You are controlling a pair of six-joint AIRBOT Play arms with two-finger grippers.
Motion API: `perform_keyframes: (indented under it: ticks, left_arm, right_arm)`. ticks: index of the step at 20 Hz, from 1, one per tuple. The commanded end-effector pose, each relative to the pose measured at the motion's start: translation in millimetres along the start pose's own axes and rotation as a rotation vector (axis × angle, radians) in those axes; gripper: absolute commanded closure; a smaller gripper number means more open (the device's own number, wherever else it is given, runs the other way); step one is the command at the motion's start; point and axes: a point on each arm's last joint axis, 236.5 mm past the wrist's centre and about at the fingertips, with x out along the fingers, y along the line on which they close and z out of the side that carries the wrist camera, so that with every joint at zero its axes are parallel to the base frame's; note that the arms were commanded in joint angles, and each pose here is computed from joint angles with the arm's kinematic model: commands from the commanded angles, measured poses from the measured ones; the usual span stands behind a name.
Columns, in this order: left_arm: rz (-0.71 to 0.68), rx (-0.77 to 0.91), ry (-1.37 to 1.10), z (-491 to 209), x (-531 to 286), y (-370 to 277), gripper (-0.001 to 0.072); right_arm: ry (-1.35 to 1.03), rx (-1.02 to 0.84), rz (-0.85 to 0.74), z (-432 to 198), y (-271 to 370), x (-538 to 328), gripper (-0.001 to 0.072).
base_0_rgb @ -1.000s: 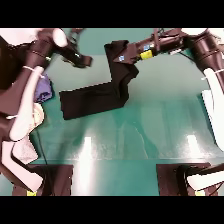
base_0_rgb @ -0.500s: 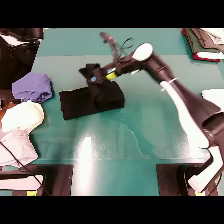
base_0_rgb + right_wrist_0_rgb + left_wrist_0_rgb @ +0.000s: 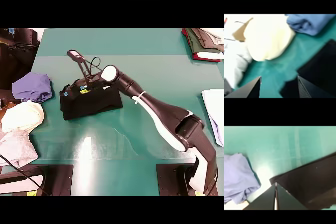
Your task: Fold the shirts.
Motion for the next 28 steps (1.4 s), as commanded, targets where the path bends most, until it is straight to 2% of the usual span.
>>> perform_keyframes:
  ticks: [1, 4, 6, 8, 14, 21, 23, 24, 25, 26, 27, 28]
  left_arm:
    - [-0.003, 0.005, 0.017, -5, 0, 0, 0.0683]
    - [-0.023, 0.002, 0.005, -2, 0, -5, 0.0682]
    - [-0.043, 0.000, -0.008, 1, 0, -10, 0.0682]
    - [-0.070, -0.003, -0.022, 5, 0, -16, 0.0682]
    - [-0.098, -0.007, -0.037, 8, -1, -23, 0.0682]
    - [-0.097, 0.018, -0.037, 8, -1, -23, 0.0682]
    - [-0.097, 0.018, -0.036, 8, -1, -23, 0.0682]
    - [-0.097, 0.018, -0.036, 8, -1, -23, 0.0682]
    - [-0.097, 0.018, -0.034, 7, -1, -23, 0.0683]
    - [-0.097, 0.019, -0.027, 6, -1, -23, 0.0682]
    - [-0.098, 0.020, -0.017, 3, -1, -23, 0.0682]
    - [-0.099, 0.020, -0.011, 2, -1, -23, 0.0683]
  right_arm:
    - [0.094, -0.036, -0.148, -18, -54, -57, 0.0178]
    - [0.130, 0.117, -0.272, -40, -127, -134, 0.0177]
    - [0.149, 0.273, -0.317, -65, -168, -177, -0.0002]
    - [0.175, 0.436, -0.317, -94, -196, -201, -0.0002]
    - [0.157, 0.739, -0.073, -130, -217, -163, 0.0022]
    - [0.232, 0.658, 0.005, -118, -186, -88, 0.0022]
    - [0.248, 0.635, 0.021, -115, -177, -71, 0.0075]
    - [0.256, 0.622, 0.026, -115, -173, -65, 0.0173]
    - [0.262, 0.612, 0.032, -116, -169, -60, 0.0308]
    - [0.266, 0.593, 0.038, -115, -164, -57, 0.0471]
    - [0.264, 0.558, 0.046, -111, -162, -59, 0.0677]
    - [0.266, 0.530, 0.057, -106, -158, -61, 0.0688]
